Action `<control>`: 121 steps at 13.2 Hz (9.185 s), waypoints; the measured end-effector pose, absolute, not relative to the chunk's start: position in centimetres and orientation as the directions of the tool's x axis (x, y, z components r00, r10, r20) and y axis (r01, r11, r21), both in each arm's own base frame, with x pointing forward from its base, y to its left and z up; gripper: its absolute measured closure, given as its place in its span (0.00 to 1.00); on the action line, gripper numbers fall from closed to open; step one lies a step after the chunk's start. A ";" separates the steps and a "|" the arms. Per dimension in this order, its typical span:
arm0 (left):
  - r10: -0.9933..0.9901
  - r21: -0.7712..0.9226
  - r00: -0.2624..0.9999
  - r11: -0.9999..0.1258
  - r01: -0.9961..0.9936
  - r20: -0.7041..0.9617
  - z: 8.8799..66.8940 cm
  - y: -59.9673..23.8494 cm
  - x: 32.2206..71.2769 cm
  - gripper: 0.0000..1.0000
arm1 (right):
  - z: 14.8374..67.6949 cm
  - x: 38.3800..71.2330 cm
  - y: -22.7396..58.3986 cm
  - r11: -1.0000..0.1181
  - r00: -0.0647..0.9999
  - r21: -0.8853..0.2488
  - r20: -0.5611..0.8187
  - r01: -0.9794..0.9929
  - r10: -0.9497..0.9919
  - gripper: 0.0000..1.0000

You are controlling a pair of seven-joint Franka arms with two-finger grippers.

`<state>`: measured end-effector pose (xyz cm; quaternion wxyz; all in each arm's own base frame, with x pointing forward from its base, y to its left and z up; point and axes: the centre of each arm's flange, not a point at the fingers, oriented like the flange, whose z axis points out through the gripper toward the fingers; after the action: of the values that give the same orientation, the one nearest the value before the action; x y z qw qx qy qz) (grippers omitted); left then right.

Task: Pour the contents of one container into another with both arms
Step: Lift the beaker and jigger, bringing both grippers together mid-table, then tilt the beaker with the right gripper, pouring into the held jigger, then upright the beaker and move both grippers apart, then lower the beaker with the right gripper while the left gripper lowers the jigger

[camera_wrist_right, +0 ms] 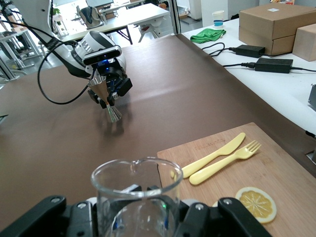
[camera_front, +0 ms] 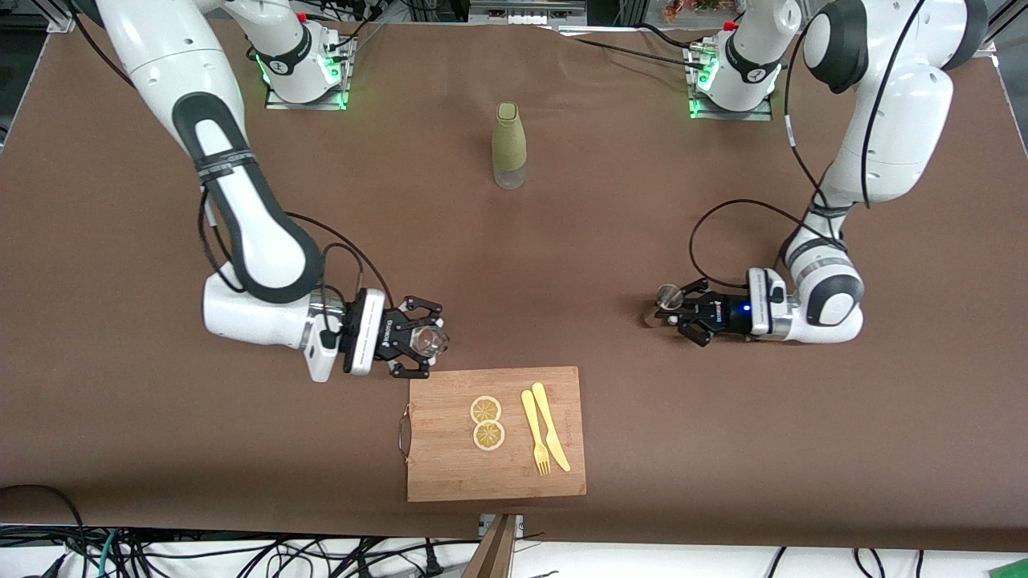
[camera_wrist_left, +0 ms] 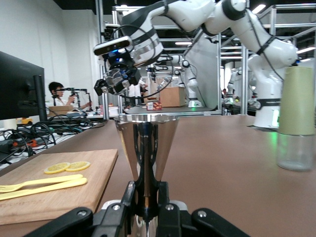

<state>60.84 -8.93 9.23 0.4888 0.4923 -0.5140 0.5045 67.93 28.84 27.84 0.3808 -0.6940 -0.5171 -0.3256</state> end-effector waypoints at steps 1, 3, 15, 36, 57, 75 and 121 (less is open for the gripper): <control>-0.012 -0.027 -0.027 -0.016 -1.000 1.000 9.0 -10.7 60.8 0.79 | 27.7 67.5 29.8 -0.178 0.248 -0.184 0.842 0.967 0.480 0.87; -0.012 -0.006 -0.006 -0.045 -0.999 1.000 8.7 -14.7 60.6 0.79 | 27.4 66.5 31.0 -0.181 0.243 -0.175 0.831 0.968 0.500 0.87; -0.047 0.110 0.114 -0.085 -0.990 0.992 9.4 -31.8 57.5 0.79 | 28.4 57.6 33.3 -0.158 0.172 -0.089 0.728 0.983 0.664 0.87; -0.063 0.140 0.147 -0.107 -0.984 0.987 10.2 -37.4 55.8 0.79 | 29.8 57.3 35.0 -0.002 -0.095 0.164 0.581 0.986 0.808 0.87; -0.084 0.138 0.148 -0.112 -0.984 0.985 10.2 -38.0 55.6 0.79 | 29.0 56.6 37.3 0.099 -0.251 0.332 0.456 0.938 0.854 0.87; -0.085 0.132 0.142 -0.115 -0.984 0.986 10.5 -38.1 55.9 0.79 | 29.1 56.4 37.5 0.100 -0.264 0.362 0.439 0.927 0.859 0.87; -0.149 -0.002 -0.020 0.117 -0.993 0.989 7.3 17.1 50.7 0.79 | 5.2 56.6 1.3 0.065 0.126 -0.145 0.964 0.987 0.232 0.45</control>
<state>50.71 17.15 7.32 0.4866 0.5033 -0.5672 0.4338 56.57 1.34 5.16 0.4926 -0.5662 -0.5385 -0.3831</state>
